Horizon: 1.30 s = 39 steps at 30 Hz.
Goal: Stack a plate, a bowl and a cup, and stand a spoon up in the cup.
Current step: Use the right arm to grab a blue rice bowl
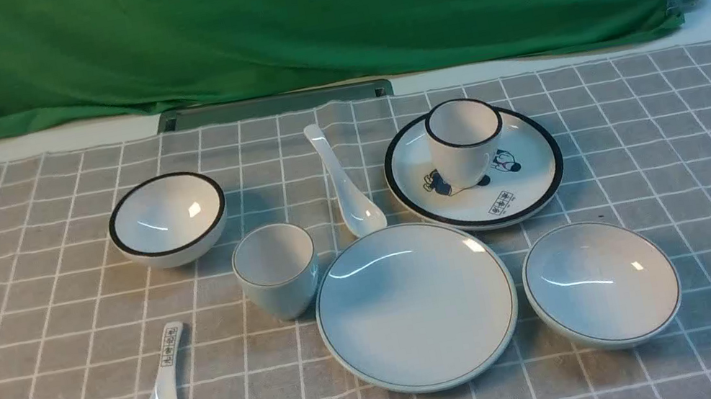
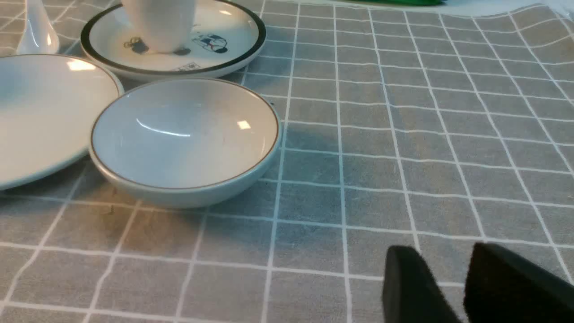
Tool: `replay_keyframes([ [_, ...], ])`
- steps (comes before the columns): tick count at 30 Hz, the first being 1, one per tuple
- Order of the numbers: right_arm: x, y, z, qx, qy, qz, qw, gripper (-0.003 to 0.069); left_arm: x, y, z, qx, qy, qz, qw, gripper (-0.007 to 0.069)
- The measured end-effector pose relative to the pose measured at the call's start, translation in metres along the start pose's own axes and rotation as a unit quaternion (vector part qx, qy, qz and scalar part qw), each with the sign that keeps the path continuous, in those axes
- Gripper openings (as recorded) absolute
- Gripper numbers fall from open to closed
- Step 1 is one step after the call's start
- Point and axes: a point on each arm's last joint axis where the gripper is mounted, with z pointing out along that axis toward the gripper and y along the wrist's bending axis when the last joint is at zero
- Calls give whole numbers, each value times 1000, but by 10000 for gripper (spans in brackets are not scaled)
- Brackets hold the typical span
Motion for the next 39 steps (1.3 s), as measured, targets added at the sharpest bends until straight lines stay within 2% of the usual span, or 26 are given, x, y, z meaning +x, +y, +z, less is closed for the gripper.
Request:
replay_keyframes([
  [34,0,0,0,0,0,0,1000,242,-1,0,0,0,-4,-2,1000,18],
  [37,0,0,0,0,0,0,1000,242,-10,0,-1,6,-53,-92,994,18],
  [39,0,0,0,0,0,0,1000,242,-18,2,-2,7,-99,-173,980,18],
])
